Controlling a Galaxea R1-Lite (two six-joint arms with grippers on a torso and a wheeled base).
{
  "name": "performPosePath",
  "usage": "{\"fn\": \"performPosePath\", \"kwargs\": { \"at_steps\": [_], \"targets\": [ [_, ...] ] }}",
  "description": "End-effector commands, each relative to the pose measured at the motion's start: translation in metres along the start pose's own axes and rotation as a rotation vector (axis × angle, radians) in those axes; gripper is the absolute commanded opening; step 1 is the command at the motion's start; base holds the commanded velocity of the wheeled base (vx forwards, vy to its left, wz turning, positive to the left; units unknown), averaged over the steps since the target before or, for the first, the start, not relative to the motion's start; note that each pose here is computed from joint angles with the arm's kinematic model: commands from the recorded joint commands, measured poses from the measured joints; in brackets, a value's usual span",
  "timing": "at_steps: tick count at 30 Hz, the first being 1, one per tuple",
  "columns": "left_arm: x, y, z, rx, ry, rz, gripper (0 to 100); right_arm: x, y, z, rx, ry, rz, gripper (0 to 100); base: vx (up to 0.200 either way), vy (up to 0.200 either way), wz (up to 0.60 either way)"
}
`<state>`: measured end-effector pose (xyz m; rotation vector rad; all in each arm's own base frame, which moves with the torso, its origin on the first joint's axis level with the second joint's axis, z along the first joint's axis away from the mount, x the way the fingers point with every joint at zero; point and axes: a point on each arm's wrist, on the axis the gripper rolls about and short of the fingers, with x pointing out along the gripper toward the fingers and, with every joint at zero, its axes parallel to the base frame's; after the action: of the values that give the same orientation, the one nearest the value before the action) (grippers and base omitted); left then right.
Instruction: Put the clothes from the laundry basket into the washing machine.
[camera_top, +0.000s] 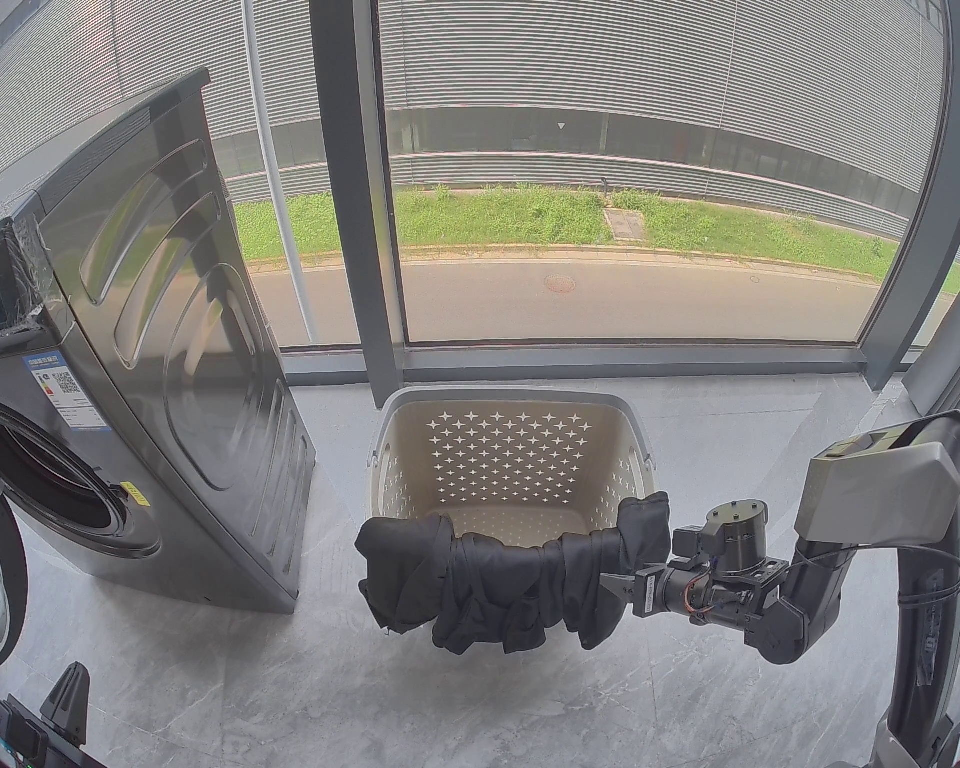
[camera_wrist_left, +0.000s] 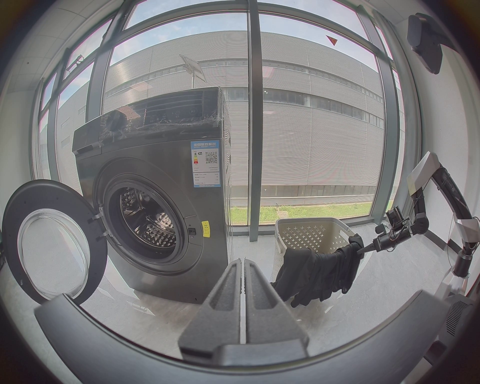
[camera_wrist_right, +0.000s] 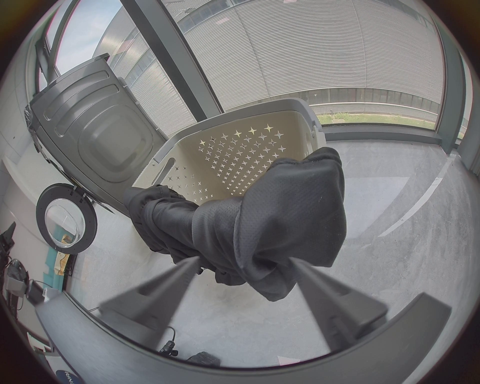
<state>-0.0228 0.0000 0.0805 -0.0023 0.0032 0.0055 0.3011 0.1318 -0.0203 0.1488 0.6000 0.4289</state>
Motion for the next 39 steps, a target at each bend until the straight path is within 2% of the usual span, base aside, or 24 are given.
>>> {"fn": "performPosePath", "kwargs": {
  "at_steps": [1,14,15,29,39],
  "targets": [
    [0.000,0.000,-0.005,-0.001,0.000,-0.001,0,0.002,-0.001,0.003,0.000,-0.013,-0.002,100,0.000,0.000,0.00],
    [0.000,0.000,-0.005,-0.001,0.000,0.001,0,0.024,-0.005,0.009,0.004,-0.032,-0.004,100,0.000,0.000,0.00],
    [0.000,0.000,-0.005,-0.001,0.000,0.001,0,0.024,-0.005,0.009,0.004,-0.032,-0.004,0,0.000,0.000,0.00],
    [0.000,0.000,-0.005,-0.002,0.000,0.001,0,0.019,0.001,0.011,-0.002,-0.047,0.012,0,0.000,0.000,0.00],
    [0.000,0.000,-0.005,-0.002,0.000,0.001,0,-0.022,0.017,0.028,-0.027,-0.180,0.066,0,0.000,0.000,0.00]
  ]
}}
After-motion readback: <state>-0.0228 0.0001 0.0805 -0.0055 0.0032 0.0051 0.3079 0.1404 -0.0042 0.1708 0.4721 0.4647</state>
